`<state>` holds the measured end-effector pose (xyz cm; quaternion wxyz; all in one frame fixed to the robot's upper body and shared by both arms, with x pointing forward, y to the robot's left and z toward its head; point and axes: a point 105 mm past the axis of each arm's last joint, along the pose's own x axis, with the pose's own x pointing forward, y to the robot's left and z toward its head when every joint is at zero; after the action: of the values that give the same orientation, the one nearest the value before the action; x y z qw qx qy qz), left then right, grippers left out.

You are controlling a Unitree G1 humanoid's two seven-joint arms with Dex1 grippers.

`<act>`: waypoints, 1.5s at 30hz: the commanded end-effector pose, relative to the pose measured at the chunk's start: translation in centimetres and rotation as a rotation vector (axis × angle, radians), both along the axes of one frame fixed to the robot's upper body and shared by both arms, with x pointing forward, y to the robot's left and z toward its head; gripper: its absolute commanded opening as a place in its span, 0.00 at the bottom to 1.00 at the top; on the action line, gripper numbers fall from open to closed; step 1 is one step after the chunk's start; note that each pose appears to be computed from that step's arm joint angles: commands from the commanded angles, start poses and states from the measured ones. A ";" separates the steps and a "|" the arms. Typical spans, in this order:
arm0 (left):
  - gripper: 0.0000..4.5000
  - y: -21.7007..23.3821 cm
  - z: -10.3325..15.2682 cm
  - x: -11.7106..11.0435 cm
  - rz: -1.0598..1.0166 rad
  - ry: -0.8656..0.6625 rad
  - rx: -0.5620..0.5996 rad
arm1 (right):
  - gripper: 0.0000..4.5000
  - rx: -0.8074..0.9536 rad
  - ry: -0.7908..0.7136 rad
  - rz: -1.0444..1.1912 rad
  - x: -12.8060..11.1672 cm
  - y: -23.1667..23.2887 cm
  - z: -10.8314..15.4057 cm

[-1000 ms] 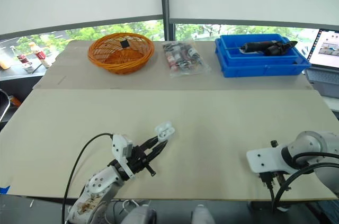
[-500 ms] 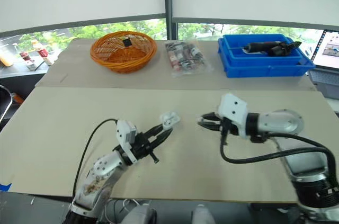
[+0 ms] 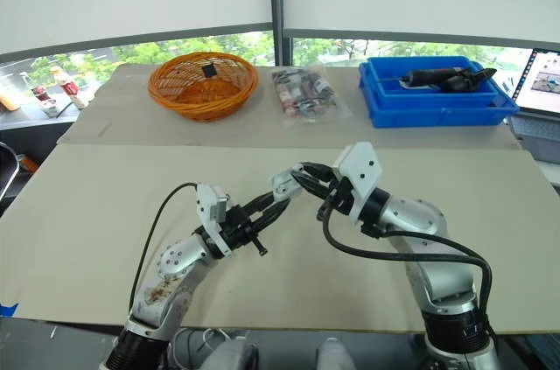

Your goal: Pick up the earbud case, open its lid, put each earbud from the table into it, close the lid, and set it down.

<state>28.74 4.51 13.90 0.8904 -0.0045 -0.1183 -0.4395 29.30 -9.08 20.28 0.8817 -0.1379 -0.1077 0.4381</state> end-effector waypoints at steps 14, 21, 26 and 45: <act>0.11 -0.2 1.1 -0.4 -0.022 -0.036 -0.028 | 0.08 -0.126 -0.165 -0.008 -0.2 0.7 -1.0; 0.11 -0.3 1.2 -0.6 -0.030 -0.039 -0.027 | 0.08 -0.168 -0.188 -0.029 0.2 0.5 -1.6; 0.11 -0.4 1.2 -0.6 -0.030 -0.045 -0.024 | 0.08 -0.167 -0.146 0.011 -0.4 0.7 -2.2; 0.11 -0.2 0.6 -0.7 -0.062 -0.038 0.004 | 1.00 -0.151 -0.023 -0.028 -1.7 -4.2 0.7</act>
<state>28.43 4.62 13.33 0.8853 0.0015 -0.1085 -0.4521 28.13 -12.54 19.14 0.8719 -0.2117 -0.0656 0.4366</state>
